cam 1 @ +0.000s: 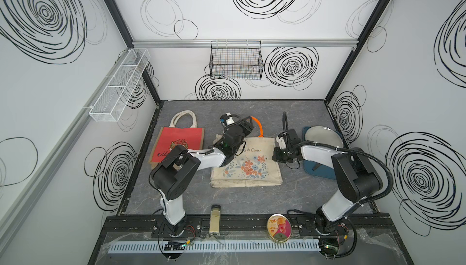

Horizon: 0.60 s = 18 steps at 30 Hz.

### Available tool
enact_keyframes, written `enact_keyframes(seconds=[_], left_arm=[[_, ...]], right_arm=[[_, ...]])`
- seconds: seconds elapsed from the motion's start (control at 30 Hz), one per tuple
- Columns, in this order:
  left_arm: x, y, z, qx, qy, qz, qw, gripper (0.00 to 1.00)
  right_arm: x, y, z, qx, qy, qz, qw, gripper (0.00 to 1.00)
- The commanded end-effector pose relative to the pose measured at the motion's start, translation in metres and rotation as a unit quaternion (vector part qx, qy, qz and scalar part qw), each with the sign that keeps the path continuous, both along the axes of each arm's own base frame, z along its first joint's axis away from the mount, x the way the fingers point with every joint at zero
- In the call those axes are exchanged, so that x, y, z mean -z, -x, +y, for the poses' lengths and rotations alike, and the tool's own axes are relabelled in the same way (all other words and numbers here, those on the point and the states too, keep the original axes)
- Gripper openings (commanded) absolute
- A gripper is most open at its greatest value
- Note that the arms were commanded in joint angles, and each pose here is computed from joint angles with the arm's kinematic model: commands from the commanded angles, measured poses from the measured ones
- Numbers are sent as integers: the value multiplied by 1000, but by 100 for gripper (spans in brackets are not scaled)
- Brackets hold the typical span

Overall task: Put away the canvas bag
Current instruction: Adjust the canvas bag at the center of the board.

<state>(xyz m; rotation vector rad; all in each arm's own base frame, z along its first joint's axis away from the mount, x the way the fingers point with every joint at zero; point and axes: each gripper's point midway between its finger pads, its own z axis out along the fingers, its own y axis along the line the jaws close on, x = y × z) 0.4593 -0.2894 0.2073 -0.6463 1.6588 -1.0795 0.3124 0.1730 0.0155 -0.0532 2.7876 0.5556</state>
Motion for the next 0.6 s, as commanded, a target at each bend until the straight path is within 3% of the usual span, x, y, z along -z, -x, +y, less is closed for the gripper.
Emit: enact_keyframes(seconds=[0.0,0.07,0.13,0.27,0.33,0.4,0.57], left_arm=[[17,-29,21,-47,-46,-1,998,77],[19,-34,27,-51,-61,5,997,78],[16,-33,28,-53,-134,23,989,82],[15,-7,29,-32,-237,64,969,80],[25,17,36,-8,-253,86,964,76],[38,42,50,1,-266,107,958,68],[77,99,75,39,-255,165,952,51]], right_arm=[[20,22,-13,1,42,36,998,8],[15,21,-13,3,40,31,999,9],[8,17,-12,6,37,19,999,12],[-9,6,-7,12,26,-9,1000,31],[-20,0,-7,19,32,-29,999,54],[-35,-4,-9,30,45,-57,997,64],[-74,-2,-5,30,98,-126,987,72]])
